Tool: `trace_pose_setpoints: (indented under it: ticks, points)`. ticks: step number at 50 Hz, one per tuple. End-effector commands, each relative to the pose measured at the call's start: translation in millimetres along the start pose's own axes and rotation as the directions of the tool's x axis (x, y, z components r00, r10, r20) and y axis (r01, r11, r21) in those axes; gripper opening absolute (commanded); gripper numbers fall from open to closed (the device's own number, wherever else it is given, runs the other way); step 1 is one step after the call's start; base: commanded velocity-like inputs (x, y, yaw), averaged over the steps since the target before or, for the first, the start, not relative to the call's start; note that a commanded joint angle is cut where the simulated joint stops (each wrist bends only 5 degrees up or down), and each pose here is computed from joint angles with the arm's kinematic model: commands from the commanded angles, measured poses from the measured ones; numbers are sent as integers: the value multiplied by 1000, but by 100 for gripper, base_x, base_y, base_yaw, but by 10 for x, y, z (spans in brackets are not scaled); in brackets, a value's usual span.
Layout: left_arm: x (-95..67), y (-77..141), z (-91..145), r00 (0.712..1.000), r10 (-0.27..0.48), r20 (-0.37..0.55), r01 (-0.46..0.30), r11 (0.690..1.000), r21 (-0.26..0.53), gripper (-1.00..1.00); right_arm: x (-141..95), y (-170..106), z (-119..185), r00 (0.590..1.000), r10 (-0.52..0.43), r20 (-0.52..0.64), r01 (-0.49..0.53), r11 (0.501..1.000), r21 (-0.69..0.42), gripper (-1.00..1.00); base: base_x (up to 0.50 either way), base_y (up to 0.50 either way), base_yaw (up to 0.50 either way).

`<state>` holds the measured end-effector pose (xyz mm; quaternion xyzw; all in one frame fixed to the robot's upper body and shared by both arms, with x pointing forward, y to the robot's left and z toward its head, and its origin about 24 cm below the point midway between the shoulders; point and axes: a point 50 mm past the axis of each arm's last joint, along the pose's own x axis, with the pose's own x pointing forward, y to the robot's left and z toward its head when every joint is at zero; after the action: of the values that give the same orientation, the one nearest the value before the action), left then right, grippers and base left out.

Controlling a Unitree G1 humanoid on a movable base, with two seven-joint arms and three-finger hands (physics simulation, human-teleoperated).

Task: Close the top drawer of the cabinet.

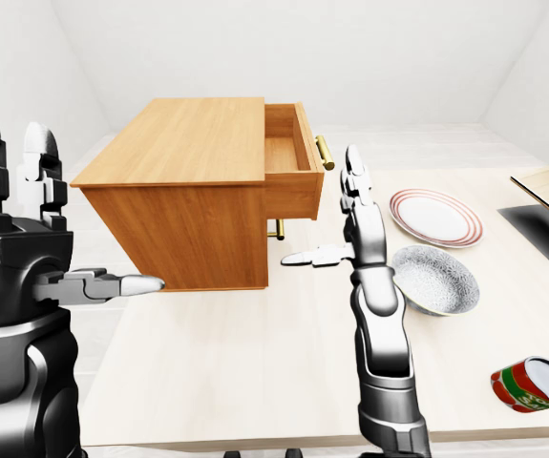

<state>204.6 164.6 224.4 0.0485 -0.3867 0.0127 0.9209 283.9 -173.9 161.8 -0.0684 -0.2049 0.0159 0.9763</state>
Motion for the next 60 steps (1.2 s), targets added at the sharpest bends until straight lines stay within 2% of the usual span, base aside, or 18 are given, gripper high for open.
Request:
trace_pose_setpoints:
  ticks: [1,10,26,37,38,52,60]
  points:
    - [4,7,-17,1000,5,-6,-5,1000,-17,100,147,-6,-158,998,-9,-65,10,1000,12,100,0,0,0]
    - [1,10,-19,1000,7,-7,-8,1000,-18,100,246,26,-233,995,5,-98,-3,1000,20,100,0,0,0]
    - [1,10,-24,1000,5,-9,-5,1000,-21,100,424,97,-147,997,30,-69,-28,999,25,100,0,0,0]
    - [-1,14,-12,1000,7,-5,-7,1000,-24,100,514,199,-275,990,60,-129,-55,997,47,100,0,0,0]
    - [1,14,-6,1000,7,-2,-7,1000,-24,100,585,198,-106,996,61,-62,-59,997,45,100,0,0,0]
    - [5,16,-18,1000,9,-5,-10,1000,-24,100,596,344,-135,992,99,-74,-94,993,70,100,0,0,0]
    - [8,16,-13,1000,11,-2,-11,1000,-25,100,544,504,-281,981,139,-133,-128,988,92,100,0,0,0]
